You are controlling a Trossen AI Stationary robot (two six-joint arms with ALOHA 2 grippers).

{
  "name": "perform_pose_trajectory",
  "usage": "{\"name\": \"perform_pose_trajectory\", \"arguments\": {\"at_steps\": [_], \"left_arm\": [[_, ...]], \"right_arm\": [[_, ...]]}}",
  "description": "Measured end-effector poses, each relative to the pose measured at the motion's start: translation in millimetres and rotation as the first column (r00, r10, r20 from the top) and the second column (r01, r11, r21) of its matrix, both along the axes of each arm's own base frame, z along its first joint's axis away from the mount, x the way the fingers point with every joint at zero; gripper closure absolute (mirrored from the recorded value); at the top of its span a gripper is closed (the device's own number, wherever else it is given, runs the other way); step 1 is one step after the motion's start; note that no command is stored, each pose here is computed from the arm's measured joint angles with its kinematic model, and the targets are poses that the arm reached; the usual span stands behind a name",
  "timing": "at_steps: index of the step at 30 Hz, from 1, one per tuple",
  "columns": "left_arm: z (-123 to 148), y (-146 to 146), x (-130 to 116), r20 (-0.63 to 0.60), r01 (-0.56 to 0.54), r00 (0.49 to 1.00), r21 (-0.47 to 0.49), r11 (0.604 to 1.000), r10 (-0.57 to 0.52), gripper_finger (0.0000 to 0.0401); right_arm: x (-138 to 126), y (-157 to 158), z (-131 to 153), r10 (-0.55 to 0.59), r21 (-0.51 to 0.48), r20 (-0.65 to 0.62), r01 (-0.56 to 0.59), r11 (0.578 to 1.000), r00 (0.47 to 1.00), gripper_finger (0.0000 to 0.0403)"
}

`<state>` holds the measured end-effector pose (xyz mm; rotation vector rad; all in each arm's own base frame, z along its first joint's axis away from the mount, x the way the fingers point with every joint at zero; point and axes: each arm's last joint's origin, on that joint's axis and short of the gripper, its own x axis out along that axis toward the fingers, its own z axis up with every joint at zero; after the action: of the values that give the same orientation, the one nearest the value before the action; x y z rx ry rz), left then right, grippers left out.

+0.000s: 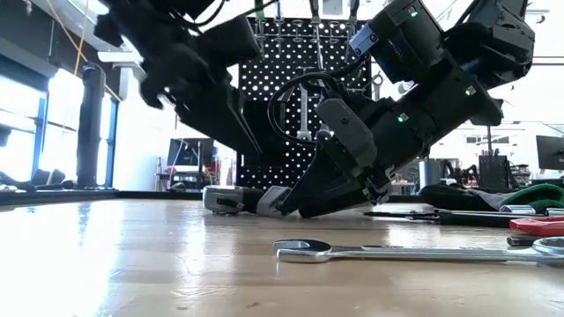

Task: Hang tools onto peg board
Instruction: Put the gray hex keys on the right black bin on the peg board

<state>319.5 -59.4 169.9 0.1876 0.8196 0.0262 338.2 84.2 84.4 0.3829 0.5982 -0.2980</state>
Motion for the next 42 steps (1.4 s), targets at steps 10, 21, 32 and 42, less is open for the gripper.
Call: {"name": "perform_pose_trajectory", "arguments": {"at_steps": [10,21,32,42], "left_arm": [[-31.0,29.6,10.4,-0.091,-0.079,0.993,0.008,0.997,0.079,0.0316],[-39.0,27.3,19.8,-0.033,-0.039,0.999,-0.008,0.999,0.039,0.0316],[-46.8,22.6,24.9,-0.013,-0.003,1.000,-0.034,0.999,0.002,0.0316],[-44.5,18.2,27.0,0.020,0.039,0.999,-0.081,0.996,-0.038,0.0316]], "right_arm": [[-0.3,0.5,-0.4,0.003,0.005,-0.003,-0.003,1.000,1.000,0.0195],[0.1,0.3,-0.2,0.007,0.007,0.002,-0.007,1.000,1.000,0.0195],[1.4,-0.1,1.0,0.004,-0.017,0.028,-0.004,1.000,1.000,0.0194],[3.9,-5.3,2.1,-0.003,-0.008,0.047,0.004,1.000,0.999,0.0203]]}}
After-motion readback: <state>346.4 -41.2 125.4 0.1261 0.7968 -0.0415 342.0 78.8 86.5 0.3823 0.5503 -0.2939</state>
